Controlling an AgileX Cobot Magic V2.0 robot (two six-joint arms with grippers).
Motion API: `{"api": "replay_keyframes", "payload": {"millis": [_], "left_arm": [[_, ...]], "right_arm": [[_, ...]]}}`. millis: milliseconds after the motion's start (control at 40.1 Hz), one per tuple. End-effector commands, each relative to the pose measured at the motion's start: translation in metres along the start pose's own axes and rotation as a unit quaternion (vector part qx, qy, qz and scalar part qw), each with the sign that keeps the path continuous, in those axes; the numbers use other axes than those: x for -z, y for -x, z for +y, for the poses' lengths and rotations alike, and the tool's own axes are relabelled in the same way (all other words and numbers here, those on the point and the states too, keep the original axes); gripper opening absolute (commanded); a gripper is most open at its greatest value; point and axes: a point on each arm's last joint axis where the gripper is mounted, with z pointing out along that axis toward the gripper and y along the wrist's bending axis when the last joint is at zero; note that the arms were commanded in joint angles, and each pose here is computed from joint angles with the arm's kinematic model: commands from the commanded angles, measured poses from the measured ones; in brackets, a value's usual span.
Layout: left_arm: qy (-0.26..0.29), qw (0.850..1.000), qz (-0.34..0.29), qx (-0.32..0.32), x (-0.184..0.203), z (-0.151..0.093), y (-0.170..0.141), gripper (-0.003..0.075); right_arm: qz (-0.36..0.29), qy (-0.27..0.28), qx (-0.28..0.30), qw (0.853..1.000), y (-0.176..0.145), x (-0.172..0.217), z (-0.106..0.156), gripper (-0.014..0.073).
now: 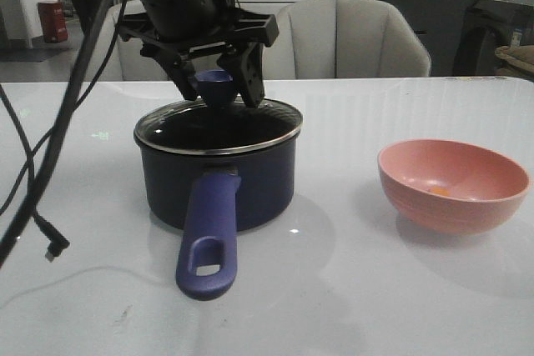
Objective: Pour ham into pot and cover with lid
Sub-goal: 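Lower the left gripper onto the purple lid knob and close it, then lift the glass lid off the saucepan with the left gripper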
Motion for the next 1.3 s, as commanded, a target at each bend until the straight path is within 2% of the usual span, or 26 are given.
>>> {"api": "replay_keyframes", "payload": {"millis": [0, 623, 873, 1023, 1272], "left_arm": [[-0.013, 0.998, -0.068, 0.005, 0.033, -0.004, 0.019, 0.0174], [-0.013, 0.995, -0.100, -0.001, 0.059, -0.006, 0.031, 0.0174], [-0.004, 0.992, -0.129, -0.009, 0.083, -0.004, 0.033, 0.0174], [0.006, 0.990, -0.141, 0.011, 0.093, 0.008, 0.025, 0.0174], [0.034, 0.984, -0.168, 0.053, 0.116, 0.048, -0.008, 0.0174]], "right_arm": [[-0.047, -0.006, 0.005, 0.999, 0.005, 0.001, -0.001, 0.0155], [-0.047, -0.006, 0.005, 0.999, 0.005, 0.001, -0.001, 0.0155], [-0.047, -0.006, 0.005, 0.999, 0.005, 0.001, -0.001, 0.0155], [-0.047, -0.006, 0.005, 0.999, 0.005, 0.001, -0.001, 0.0155], [-0.047, -0.006, 0.005, 0.999, 0.005, 0.001, -0.001, 0.0155]]}}
